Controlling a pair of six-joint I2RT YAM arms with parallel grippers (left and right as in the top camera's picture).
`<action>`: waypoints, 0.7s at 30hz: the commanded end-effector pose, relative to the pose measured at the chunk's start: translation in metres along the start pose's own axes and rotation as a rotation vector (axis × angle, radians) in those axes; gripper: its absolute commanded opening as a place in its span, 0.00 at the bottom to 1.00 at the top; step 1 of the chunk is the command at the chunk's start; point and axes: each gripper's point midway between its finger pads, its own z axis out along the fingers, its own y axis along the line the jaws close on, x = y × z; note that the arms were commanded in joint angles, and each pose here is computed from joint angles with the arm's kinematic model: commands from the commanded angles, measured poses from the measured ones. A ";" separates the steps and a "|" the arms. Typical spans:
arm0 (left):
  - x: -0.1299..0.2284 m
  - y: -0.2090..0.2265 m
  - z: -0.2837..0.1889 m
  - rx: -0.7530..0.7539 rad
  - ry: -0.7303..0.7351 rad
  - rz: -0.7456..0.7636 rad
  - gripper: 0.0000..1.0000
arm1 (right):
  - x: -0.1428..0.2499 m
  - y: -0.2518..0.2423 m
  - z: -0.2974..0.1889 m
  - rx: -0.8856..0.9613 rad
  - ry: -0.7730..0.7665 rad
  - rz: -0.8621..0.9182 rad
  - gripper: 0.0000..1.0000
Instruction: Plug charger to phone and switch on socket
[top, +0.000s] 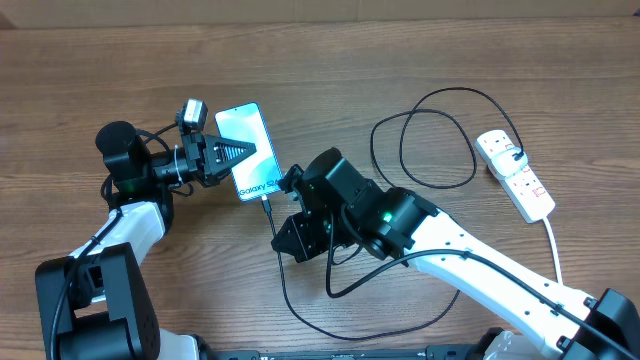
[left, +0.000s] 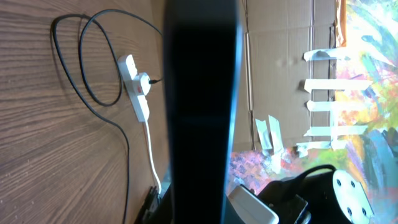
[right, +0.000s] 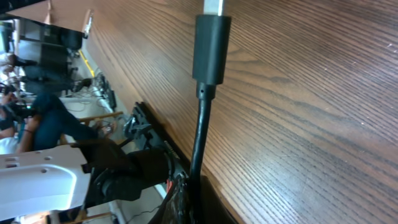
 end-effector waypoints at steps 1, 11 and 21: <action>0.002 -0.009 0.002 0.011 0.037 0.066 0.04 | -0.012 0.002 -0.008 -0.055 -0.023 0.005 0.04; 0.002 -0.009 0.002 0.011 0.038 0.059 0.04 | -0.017 0.008 -0.007 -0.095 -0.031 -0.016 0.04; 0.002 -0.009 0.002 0.012 0.038 0.058 0.04 | -0.026 -0.026 0.008 0.035 -0.053 -0.075 0.04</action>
